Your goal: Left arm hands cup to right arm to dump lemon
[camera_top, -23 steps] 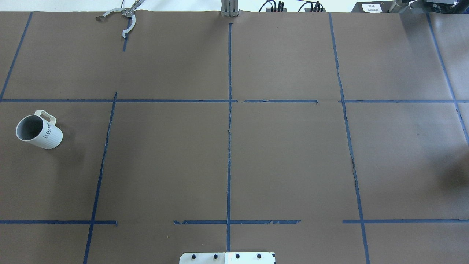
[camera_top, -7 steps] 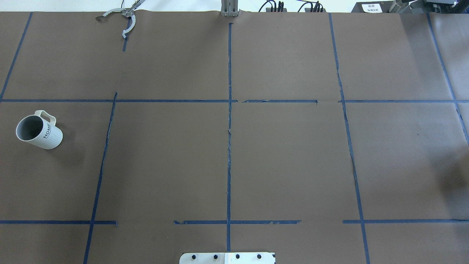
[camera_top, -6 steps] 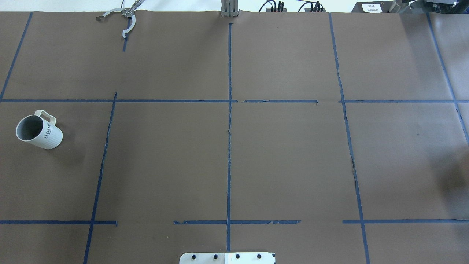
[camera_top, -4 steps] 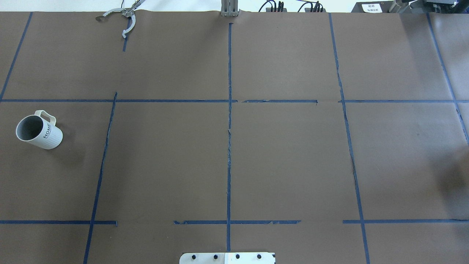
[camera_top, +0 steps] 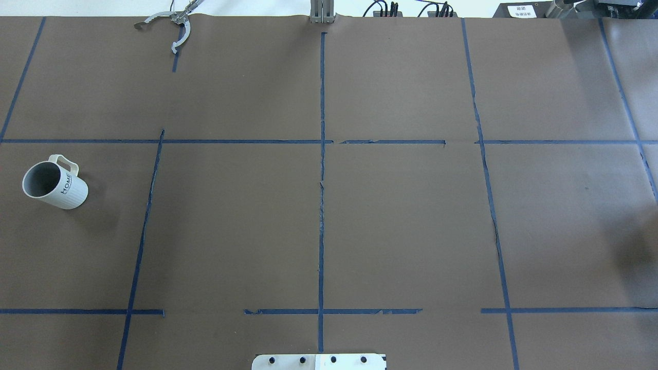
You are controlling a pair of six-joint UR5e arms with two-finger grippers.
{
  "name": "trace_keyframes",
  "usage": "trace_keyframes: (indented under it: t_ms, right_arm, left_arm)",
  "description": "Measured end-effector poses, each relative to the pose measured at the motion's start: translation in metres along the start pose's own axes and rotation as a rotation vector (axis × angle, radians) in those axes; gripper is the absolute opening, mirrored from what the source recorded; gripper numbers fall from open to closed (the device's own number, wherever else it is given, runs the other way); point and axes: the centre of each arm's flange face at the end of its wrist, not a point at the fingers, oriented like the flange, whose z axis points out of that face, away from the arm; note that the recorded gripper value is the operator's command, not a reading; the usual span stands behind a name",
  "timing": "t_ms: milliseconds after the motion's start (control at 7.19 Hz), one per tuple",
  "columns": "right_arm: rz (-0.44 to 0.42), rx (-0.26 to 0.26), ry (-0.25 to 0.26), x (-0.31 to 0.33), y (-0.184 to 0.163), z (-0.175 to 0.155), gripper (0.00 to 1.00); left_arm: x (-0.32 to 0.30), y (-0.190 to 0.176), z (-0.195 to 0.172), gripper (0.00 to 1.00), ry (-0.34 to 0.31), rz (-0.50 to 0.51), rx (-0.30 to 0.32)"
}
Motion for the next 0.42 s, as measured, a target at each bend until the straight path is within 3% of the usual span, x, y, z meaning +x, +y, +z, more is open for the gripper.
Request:
trace_keyframes:
  t_ms: [418]
  right_arm:
    - [0.011,-0.011,-0.002,0.004,0.0117,0.002,1.0]
  left_arm:
    - [0.0142,0.0142,-0.0113,1.0,-0.002,0.022,0.017]
